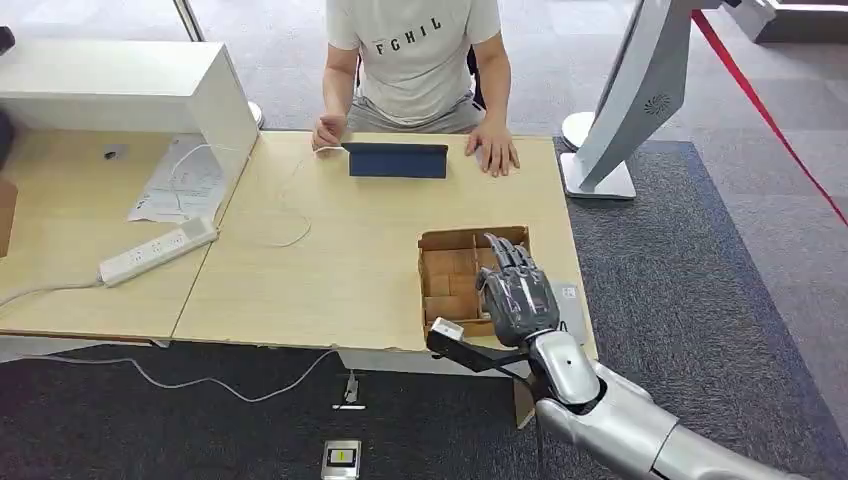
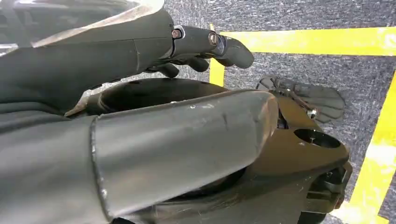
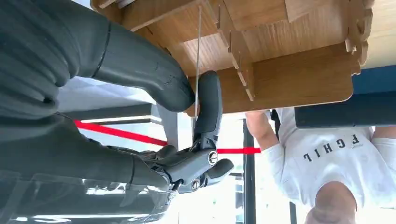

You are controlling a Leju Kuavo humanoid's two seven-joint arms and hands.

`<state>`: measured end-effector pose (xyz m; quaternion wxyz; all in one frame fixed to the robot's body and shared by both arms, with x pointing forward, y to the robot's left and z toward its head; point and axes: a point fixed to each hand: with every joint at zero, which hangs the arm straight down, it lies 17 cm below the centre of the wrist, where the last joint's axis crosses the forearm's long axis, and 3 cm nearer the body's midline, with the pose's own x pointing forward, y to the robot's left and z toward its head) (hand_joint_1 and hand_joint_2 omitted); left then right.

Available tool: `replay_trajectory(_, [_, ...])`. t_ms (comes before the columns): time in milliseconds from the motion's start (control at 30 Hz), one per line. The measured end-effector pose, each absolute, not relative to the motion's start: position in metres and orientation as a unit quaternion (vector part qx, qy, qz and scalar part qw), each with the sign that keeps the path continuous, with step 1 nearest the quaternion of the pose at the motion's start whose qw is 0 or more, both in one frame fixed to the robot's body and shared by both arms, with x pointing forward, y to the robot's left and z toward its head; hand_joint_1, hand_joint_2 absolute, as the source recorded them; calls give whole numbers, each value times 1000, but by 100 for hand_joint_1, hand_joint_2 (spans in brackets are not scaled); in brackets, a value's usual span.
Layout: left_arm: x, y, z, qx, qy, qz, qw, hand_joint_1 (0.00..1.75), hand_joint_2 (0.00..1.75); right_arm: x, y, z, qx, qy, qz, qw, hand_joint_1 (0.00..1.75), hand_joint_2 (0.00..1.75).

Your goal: Pass the card to the sensor for recognition and then transmit it.

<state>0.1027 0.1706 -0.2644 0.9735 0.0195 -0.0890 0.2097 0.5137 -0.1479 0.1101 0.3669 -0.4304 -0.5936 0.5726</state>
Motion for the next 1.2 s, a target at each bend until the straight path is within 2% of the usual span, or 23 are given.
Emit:
replay_trajectory(700, [105,172,-264,22,-98,209,973,0,0,515,-153,129,-447,-610,551,353,175,175])
replay_trajectory(1067, [109,166,-263,8,-104,197,975,0,0,552,-134,217,-488,-629,524,303,175,175])
replay_trajectory(1200, [109,165,-262,5,-102,195,975,0,0,558,-124,226,-487,-628,526,302,175,175])
